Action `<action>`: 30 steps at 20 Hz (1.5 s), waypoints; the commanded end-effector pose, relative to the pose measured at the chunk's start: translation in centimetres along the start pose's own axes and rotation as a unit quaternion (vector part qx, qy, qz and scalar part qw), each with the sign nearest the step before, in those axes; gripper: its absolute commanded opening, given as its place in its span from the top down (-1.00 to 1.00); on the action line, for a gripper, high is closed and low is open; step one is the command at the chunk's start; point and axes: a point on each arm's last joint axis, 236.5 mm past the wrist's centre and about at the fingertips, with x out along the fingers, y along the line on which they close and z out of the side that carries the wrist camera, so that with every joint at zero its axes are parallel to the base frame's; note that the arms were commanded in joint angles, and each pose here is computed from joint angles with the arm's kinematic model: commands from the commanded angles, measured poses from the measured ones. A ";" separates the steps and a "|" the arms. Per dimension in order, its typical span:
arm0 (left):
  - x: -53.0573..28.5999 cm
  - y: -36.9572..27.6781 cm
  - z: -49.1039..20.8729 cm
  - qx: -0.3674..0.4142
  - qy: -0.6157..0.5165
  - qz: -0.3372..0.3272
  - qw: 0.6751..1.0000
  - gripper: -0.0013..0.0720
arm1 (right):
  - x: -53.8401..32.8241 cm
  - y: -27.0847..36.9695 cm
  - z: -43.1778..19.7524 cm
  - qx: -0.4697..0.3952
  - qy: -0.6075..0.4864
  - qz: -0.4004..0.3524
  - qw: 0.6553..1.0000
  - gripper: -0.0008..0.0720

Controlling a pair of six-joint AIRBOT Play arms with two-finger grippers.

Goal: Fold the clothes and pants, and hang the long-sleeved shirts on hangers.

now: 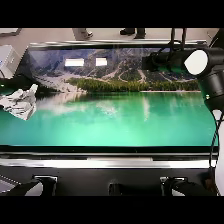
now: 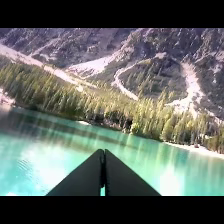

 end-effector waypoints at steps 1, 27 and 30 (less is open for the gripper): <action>-0.2 8.9 -0.6 -0.157 0.001 0.124 0.980 -1.00 | -0.1 0.3 -1.7 0.011 0.036 0.005 0.999 0.87; 18.8 19.9 0.3 -0.487 -0.130 0.049 0.862 0.91 | -1.5 0.3 -8.1 0.016 0.174 0.004 0.985 0.41; 18.3 16.8 0.6 -0.407 -0.083 0.034 0.909 0.92 | -1.7 0.4 -8.6 0.017 0.186 0.004 0.982 0.41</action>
